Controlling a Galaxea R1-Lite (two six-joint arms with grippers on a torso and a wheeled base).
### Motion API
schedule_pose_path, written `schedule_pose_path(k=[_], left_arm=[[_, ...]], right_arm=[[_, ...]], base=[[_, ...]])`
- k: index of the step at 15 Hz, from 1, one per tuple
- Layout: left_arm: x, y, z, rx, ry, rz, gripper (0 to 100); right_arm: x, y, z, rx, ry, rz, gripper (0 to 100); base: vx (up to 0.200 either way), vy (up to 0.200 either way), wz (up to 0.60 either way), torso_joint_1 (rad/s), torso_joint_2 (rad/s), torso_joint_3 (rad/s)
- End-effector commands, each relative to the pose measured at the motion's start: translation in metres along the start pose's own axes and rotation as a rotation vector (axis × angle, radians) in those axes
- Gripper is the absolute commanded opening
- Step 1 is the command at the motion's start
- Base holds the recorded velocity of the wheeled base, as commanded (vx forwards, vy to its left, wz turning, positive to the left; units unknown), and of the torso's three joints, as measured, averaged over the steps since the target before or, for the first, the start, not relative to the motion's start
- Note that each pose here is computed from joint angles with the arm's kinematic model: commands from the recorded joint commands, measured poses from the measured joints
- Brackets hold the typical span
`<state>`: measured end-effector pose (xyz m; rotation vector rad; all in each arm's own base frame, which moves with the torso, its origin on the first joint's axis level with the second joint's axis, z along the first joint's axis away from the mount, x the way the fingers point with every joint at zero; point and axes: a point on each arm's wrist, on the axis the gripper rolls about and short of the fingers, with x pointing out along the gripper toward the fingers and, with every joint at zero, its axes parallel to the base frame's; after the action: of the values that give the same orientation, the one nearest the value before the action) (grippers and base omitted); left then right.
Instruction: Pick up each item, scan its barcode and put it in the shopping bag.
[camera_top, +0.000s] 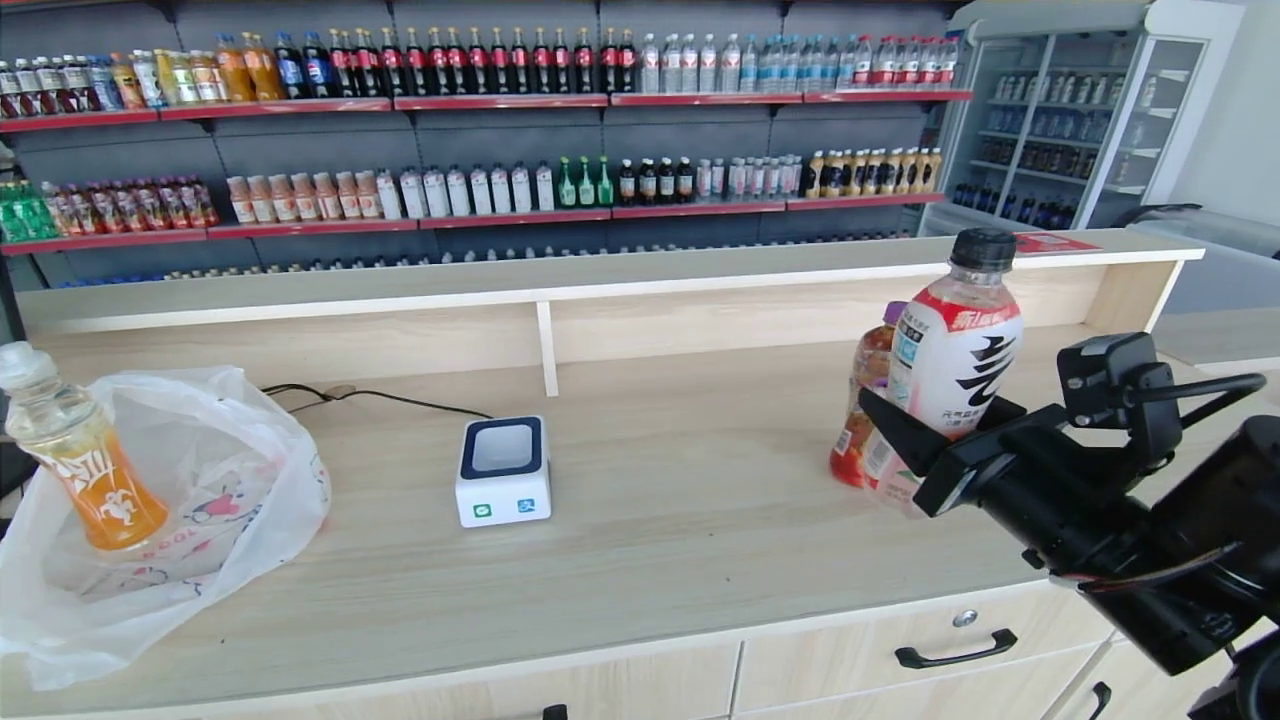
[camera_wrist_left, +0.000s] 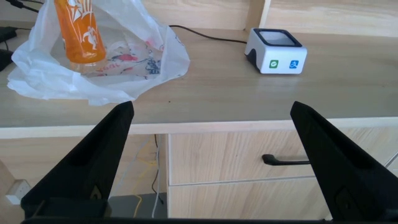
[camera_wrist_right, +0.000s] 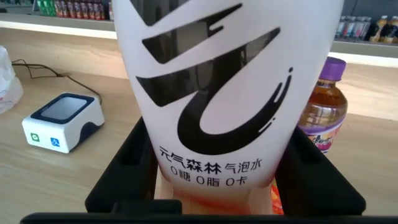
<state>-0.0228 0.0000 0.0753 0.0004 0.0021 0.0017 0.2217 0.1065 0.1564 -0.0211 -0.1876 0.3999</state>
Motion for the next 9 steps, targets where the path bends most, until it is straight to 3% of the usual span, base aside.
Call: schedule_pose_path(k=[1, 8, 9], left_arm=[[0.0, 0.0, 0.0002, 0.0, -0.002, 0.001, 100], [0.0001, 0.0, 0.0, -0.002, 0.001, 0.001, 100], [0.0, 0.0, 0.0, -0.002, -0.001, 0.001, 100]], right_arm=[[-0.0003, -0.0004, -0.0023, -0.002, 0.013, -0.003, 0], [0.0038, 0.0, -0.0058, -0.002, 0.022, -0.001, 0], [0.004, 0.0, -0.0056, -0.002, 0.021, -0.001, 0]], base=[[0.0, 0.0, 0.0, 0.0, 0.0, 0.0], [0.0, 0.0, 0.0, 0.0, 0.0, 0.0], [0.0, 0.2, 0.0, -0.002, 0.0, 0.002]])
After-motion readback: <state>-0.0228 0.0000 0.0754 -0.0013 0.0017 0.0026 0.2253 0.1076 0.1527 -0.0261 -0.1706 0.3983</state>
